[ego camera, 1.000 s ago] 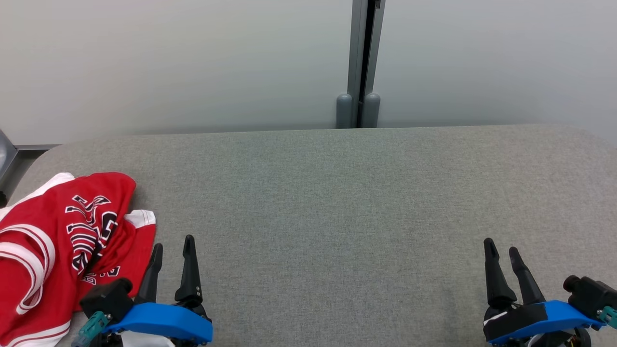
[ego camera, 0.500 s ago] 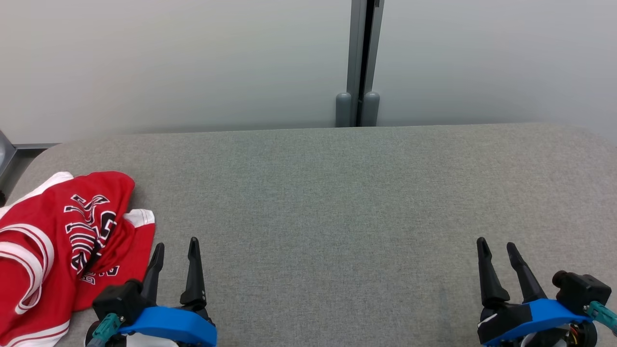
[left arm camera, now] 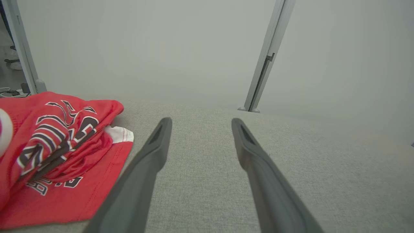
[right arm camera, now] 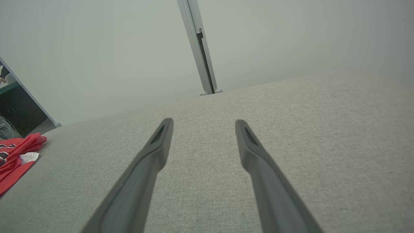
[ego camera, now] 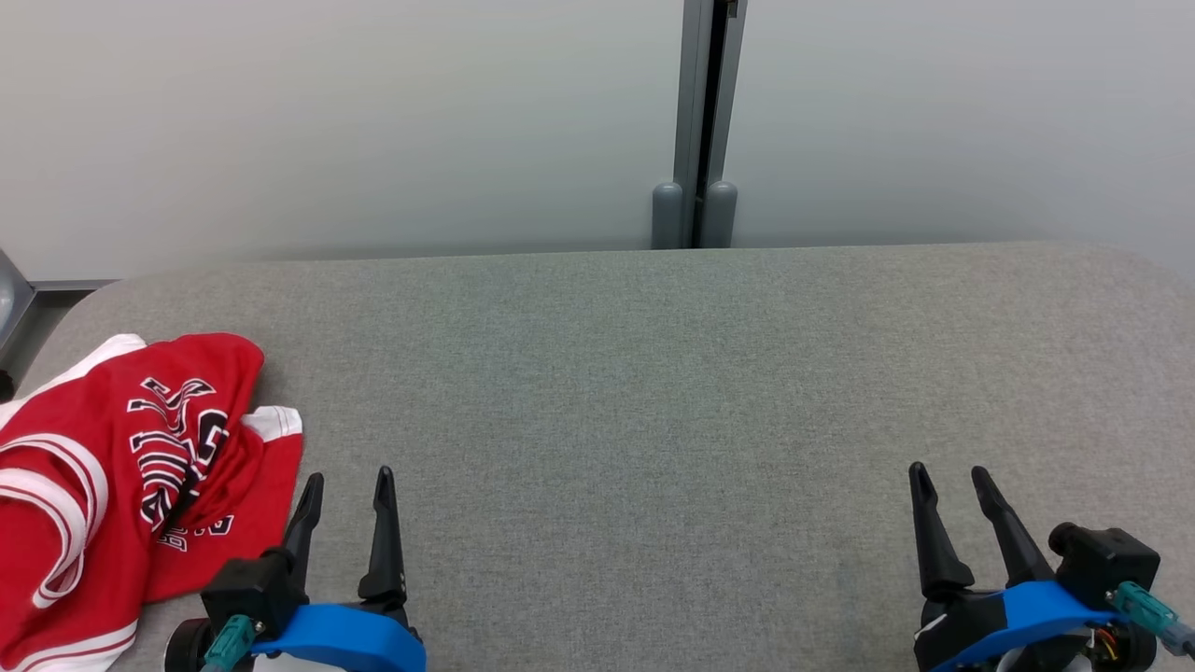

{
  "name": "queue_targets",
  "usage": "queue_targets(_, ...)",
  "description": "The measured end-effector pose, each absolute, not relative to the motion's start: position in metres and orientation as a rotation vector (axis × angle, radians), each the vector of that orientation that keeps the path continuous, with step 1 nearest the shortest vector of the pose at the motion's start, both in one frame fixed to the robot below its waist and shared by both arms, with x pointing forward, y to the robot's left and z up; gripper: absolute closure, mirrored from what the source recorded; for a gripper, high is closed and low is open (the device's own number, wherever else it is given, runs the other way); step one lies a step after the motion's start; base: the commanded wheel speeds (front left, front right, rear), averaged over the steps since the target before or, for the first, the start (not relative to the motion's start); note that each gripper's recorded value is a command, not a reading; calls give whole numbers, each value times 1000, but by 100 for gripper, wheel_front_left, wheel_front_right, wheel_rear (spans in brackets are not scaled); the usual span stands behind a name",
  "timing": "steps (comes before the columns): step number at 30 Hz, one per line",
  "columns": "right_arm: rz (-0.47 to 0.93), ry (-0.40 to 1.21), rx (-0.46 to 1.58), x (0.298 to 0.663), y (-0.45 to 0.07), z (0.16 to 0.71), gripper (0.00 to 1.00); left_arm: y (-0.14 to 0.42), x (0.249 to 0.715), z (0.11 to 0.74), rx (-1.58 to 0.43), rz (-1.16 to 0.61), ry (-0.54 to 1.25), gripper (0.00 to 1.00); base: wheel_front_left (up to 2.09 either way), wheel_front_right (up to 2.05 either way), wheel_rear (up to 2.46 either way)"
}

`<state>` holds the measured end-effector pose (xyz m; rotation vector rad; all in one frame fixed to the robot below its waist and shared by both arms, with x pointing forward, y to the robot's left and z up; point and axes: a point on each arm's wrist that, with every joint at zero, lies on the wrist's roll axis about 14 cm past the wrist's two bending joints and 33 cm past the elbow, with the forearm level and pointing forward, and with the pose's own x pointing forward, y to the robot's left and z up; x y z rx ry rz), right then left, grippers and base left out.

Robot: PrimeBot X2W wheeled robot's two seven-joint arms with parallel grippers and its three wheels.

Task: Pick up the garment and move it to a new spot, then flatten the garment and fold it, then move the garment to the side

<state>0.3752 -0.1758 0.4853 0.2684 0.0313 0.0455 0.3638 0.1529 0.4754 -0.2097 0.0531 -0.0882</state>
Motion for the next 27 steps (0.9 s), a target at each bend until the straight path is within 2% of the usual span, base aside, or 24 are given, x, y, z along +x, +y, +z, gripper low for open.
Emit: queue_targets(27, 64, 32, 157, 373, -174, 483, 0, 152, 359, 467, -145, -80, 62, 0, 0, 0, 0)
